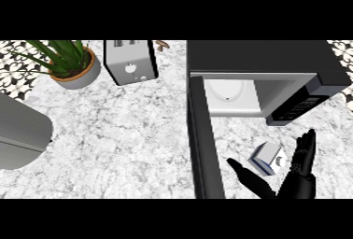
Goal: Pick up the milk, place it into the microwave and close the microwave
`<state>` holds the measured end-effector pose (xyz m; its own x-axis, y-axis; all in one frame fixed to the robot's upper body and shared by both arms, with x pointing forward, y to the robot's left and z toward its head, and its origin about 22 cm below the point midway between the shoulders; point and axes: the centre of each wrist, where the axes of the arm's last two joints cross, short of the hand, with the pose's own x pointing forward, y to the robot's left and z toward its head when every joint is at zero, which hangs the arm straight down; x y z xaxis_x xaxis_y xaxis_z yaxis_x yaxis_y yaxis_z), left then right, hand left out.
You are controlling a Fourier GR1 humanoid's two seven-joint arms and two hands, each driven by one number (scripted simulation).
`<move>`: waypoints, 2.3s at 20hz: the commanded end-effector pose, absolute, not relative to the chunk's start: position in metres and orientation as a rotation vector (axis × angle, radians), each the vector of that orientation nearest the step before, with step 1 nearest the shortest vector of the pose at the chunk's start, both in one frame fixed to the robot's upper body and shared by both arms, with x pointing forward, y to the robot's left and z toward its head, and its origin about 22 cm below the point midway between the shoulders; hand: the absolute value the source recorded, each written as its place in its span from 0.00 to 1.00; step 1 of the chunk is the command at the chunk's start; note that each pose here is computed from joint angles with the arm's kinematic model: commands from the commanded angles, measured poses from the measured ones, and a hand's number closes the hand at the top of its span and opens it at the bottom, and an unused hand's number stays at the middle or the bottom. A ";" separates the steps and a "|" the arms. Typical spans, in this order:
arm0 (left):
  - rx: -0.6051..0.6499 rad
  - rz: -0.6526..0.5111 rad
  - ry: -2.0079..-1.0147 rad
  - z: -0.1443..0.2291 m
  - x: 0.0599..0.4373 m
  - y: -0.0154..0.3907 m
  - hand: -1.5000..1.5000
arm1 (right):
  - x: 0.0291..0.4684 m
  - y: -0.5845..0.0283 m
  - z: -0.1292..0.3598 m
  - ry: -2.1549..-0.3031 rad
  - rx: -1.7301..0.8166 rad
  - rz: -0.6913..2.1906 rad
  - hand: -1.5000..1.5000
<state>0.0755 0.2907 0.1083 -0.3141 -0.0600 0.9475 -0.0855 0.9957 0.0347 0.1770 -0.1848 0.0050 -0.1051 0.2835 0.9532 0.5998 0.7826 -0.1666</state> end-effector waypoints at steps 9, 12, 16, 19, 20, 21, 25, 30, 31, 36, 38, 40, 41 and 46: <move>0.040 0.062 -1.967 0.108 0.066 0.288 0.00 | 0.159 -0.231 -0.076 -1.634 -0.721 -0.331 0.00; 0.075 0.054 -1.966 0.124 0.056 0.303 0.00 | 0.163 -0.234 -0.083 -1.644 -0.680 -0.361 0.00; 0.061 0.040 -1.967 0.121 0.070 0.306 0.00 | 0.159 -0.239 -0.107 -1.645 -0.668 -0.325 0.00; 0.045 0.041 -1.966 0.129 0.060 0.300 0.00 | 0.175 -0.251 -0.111 -1.638 -0.697 -0.319 0.00; 0.057 0.061 -1.961 0.117 0.064 0.292 0.00 | 0.164 -0.241 -0.110 -1.638 -0.691 -0.295 0.00; 0.056 0.042 -1.944 0.119 0.058 0.299 0.00 | 0.157 -0.253 -0.125 -1.636 -0.695 -0.306 0.00; 0.023 0.043 -1.958 0.112 0.052 0.302 0.00 | 0.168 -0.253 -0.137 -1.615 -0.739 -0.308 0.00; 0.047 0.052 -1.956 0.122 0.053 0.295 0.00 | 0.186 -0.258 -0.155 -1.609 -0.729 -0.277 0.00; 0.056 0.045 -1.956 0.118 0.055 0.299 0.00 | 0.172 -0.270 -0.159 -1.605 -0.729 -0.271 0.00; 0.039 0.029 -1.947 0.122 0.054 0.292 0.00 | 0.194 -0.272 -0.165 -1.671 -0.639 -0.274 1.00; 0.053 0.041 -1.960 0.118 0.058 0.304 0.00 | 0.189 -0.288 -0.156 -1.710 -0.628 -0.170 1.00; 0.024 0.043 -1.954 0.117 0.065 0.297 0.00 | 0.199 -0.266 -0.169 -1.749 -0.742 -0.121 1.00; 0.045 0.043 -1.968 0.119 0.047 0.308 0.00 | 0.205 -0.295 -0.157 -1.760 -0.759 -0.154 1.00; 0.038 0.034 -1.959 0.117 0.054 0.305 0.00 | 0.212 -0.277 -0.158 -1.836 -0.589 -0.112 1.00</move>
<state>0.0581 0.3058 0.1009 -0.3165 -0.0378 0.9478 -0.0735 0.9972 0.0152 0.2046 -0.2754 -0.1592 -0.1416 0.3430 0.9286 0.5249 0.8214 -0.2234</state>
